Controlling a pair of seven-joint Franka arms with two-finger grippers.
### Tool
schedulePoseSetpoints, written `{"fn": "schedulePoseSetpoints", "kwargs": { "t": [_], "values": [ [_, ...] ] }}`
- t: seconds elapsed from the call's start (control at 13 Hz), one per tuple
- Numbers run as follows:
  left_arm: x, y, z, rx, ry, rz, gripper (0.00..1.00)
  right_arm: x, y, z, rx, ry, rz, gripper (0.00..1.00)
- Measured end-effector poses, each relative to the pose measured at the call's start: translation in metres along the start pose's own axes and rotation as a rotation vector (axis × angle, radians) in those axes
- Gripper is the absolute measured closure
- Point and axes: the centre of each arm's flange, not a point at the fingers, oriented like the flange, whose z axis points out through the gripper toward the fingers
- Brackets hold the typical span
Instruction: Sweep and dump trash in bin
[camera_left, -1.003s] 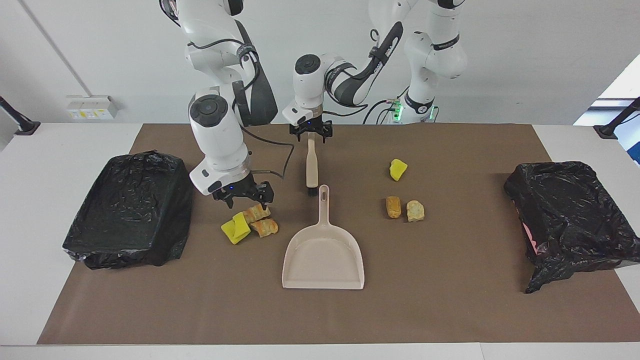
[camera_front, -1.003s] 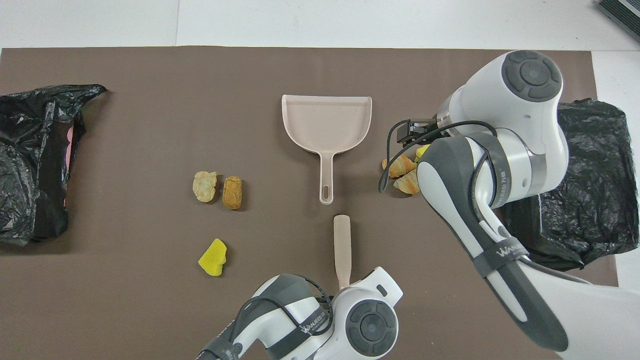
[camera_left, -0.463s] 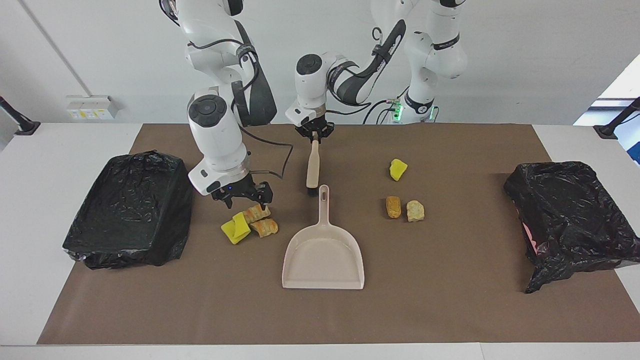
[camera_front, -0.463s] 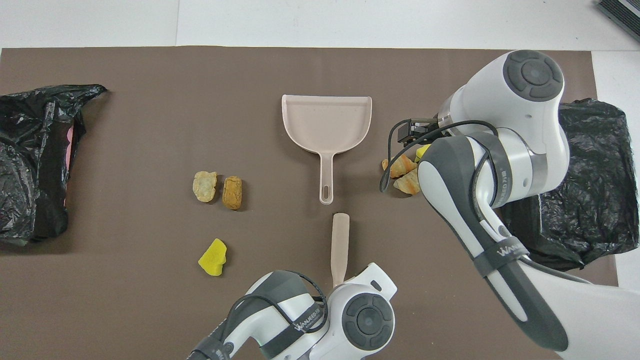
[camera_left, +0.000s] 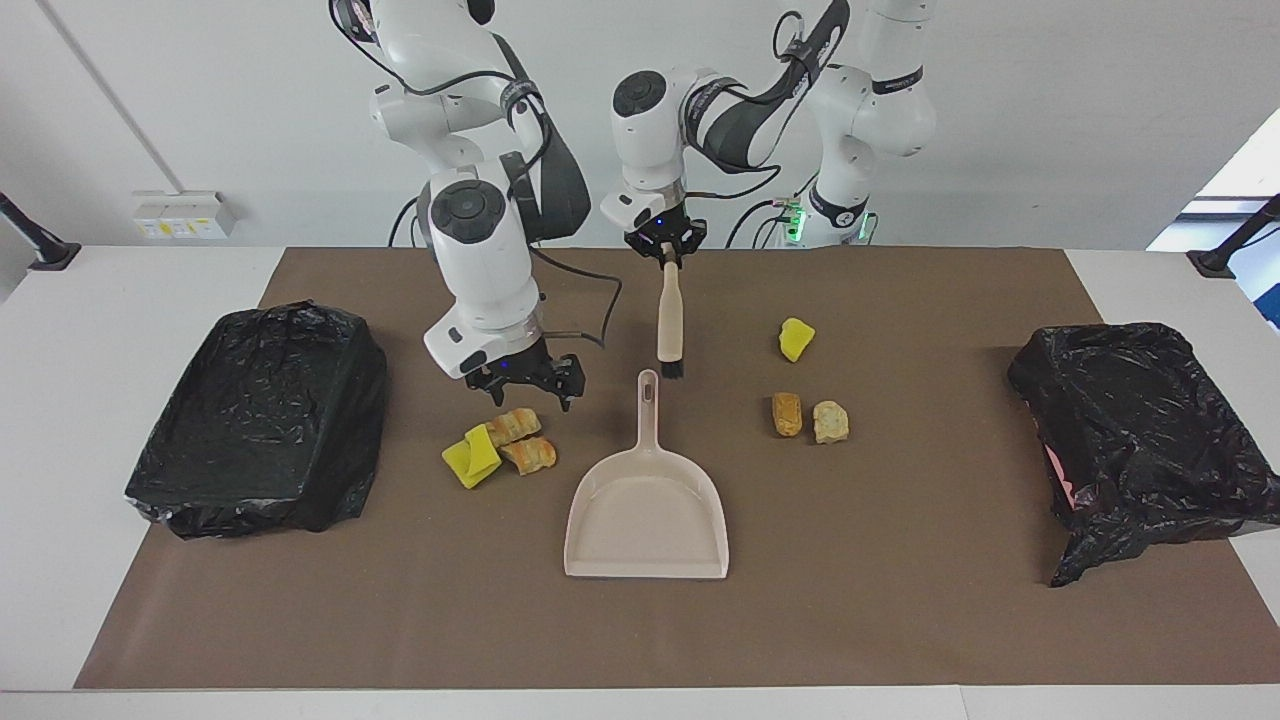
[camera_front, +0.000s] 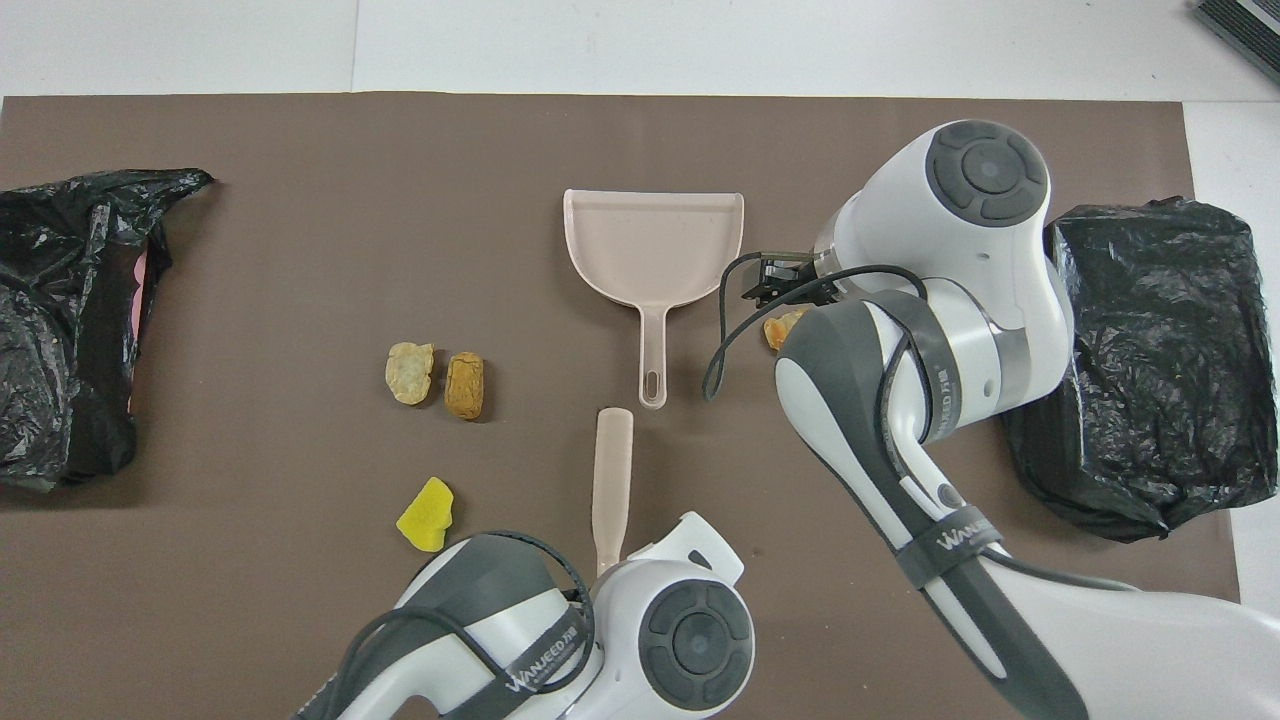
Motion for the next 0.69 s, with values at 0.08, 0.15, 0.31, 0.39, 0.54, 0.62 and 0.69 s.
{"fn": "schedulePoseSetpoints", "kwargs": {
  "t": [0.08,0.15,0.31,0.39,0.54,0.62,0.69],
  "values": [
    [0.012,-0.020,-0.003,0.013,-0.017,-0.011,0.74,-0.006,-0.013,-0.001,0.010,-0.003,0.011,0.00],
    [0.025,-0.041,-0.004,0.024,-0.039,-0.025,0.74,-0.015,-0.029,0.002,0.011,-0.008,0.018,0.00],
    [0.054,-0.086,-0.001,0.039,-0.073,-0.094,0.74,-0.029,-0.064,0.020,0.001,-0.025,0.034,0.00],
    [0.070,-0.108,0.002,0.040,-0.081,-0.135,0.74,-0.029,-0.076,0.035,-0.005,-0.033,0.034,0.00],
    [0.094,-0.151,0.013,0.049,-0.103,-0.214,0.74,-0.024,-0.094,0.062,-0.007,-0.048,0.040,0.00],
    [0.102,-0.170,0.021,0.060,-0.115,-0.245,0.74,-0.023,-0.103,0.071,-0.005,-0.053,0.041,0.00],
    [0.107,-0.185,0.029,0.070,-0.129,-0.271,0.74,-0.026,-0.112,0.077,-0.002,-0.056,0.030,0.00]
  ]
}}
